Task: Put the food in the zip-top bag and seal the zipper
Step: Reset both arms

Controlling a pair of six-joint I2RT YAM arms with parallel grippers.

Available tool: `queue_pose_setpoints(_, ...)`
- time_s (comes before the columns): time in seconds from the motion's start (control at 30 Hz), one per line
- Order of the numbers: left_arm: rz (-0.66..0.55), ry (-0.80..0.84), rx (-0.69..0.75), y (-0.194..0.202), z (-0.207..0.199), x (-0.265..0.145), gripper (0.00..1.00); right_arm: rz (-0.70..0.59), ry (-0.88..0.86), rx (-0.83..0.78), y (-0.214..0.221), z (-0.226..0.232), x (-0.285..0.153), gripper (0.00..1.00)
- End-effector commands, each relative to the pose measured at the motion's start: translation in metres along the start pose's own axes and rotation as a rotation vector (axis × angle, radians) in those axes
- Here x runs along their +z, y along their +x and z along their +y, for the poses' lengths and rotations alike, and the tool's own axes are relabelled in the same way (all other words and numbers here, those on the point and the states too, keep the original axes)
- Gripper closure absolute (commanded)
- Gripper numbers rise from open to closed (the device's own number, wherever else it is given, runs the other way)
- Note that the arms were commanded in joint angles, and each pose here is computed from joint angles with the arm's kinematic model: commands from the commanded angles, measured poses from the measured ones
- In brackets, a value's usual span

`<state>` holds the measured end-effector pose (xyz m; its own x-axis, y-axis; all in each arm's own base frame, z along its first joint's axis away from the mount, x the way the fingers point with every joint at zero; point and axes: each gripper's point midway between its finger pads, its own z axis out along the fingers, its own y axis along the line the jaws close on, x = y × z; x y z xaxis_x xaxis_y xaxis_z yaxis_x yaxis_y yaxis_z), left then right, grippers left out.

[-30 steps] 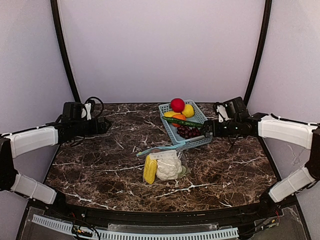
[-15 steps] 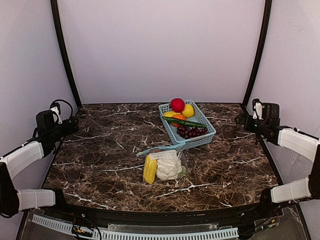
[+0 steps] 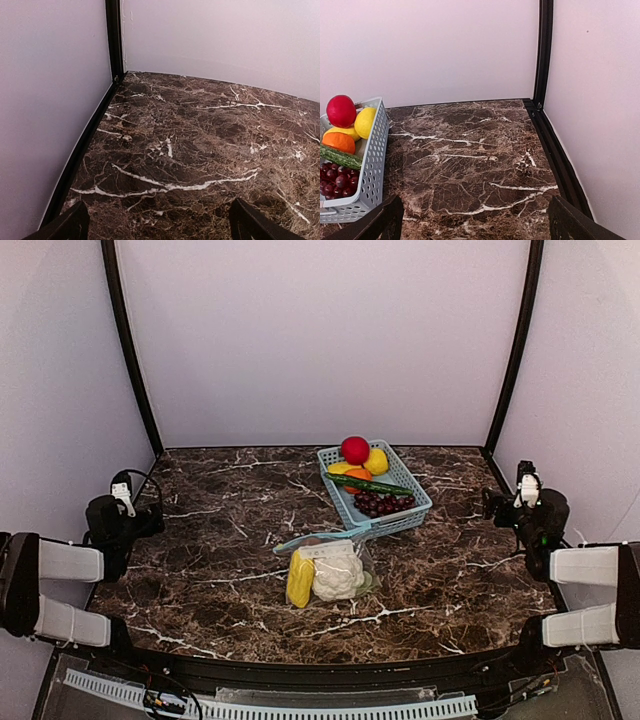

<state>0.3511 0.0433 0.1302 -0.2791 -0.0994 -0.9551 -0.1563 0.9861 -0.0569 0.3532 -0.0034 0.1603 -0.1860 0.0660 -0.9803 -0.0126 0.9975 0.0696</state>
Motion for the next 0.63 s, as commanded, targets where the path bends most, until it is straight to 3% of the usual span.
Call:
queue_pose_setpoints(0.0,-0.109,-0.012,0.035,-0.017,0.002,-0.001,0.02,-0.148,0.027,-0.054,-0.030,-0.004,-0.004,0.01)
queue_pose_setpoints(0.6,-0.065,0.016,0.052,-0.007,-0.002,0.005,0.04,-0.158,0.020,-0.039,-0.029,-0.003,-0.008,0.01)
